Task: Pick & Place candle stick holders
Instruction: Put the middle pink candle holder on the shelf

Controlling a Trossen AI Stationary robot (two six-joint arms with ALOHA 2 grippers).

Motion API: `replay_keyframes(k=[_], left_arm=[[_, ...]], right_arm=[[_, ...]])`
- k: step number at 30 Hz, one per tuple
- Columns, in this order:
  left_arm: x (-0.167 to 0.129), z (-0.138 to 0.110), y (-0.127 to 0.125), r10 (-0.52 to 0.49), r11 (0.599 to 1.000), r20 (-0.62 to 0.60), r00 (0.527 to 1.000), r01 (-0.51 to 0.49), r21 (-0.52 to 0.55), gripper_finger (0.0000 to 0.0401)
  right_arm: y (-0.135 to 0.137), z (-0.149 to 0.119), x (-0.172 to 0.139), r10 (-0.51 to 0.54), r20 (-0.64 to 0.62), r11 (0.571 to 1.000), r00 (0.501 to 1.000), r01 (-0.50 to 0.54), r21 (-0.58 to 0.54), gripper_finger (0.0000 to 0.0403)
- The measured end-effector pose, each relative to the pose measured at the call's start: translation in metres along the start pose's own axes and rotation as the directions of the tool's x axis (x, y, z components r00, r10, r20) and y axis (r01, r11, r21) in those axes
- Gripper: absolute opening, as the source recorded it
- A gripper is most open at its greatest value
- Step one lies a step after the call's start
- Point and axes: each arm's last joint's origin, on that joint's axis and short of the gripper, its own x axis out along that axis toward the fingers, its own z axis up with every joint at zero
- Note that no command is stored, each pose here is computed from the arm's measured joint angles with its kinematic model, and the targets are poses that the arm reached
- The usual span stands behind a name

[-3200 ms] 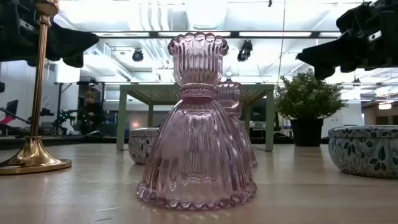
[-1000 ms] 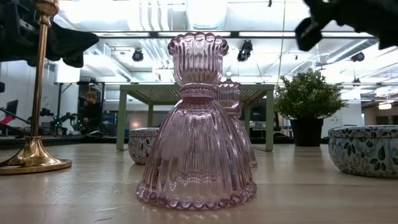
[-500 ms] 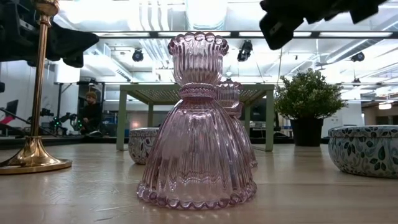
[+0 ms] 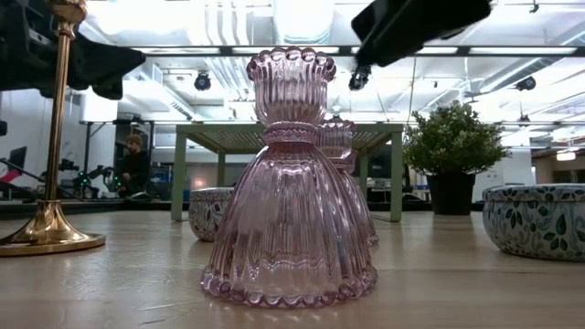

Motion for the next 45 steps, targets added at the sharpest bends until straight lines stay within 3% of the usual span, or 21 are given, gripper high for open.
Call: replay_keyframes(k=[7,25,32,41,45], left_arm=[[0.001,-0.003,0.000,-0.001,1.000,-0.031,1.000,0.001,0.002,0.0037],[0.001,-0.005,-0.001,-0.002,1.000,-0.051,0.999,0.002,0.003,0.0037],[0.001,-0.005,-0.001,-0.002,1.000,-0.054,0.999,0.002,0.003,0.0037],[0.001,-0.005,-0.001,-0.001,1.000,-0.053,0.999,0.001,0.003,0.0037],[0.001,-0.005,-0.001,-0.001,1.000,-0.053,0.999,0.001,0.003,0.0037]], right_arm=[[0.004,0.005,0.029,-0.012,-0.141,0.997,0.990,0.002,-0.071,0.0143],[0.008,-0.002,0.057,-0.068,-0.226,0.989,0.972,0.035,-0.147,0.0136],[0.008,-0.002,0.057,-0.069,-0.228,0.989,0.971,0.035,-0.147,0.0106],[0.007,-0.002,0.054,-0.079,-0.257,0.985,0.963,0.035,-0.170,0.0031],[0.008,0.002,0.051,-0.095,-0.278,0.983,0.956,0.046,-0.179,0.0023]])
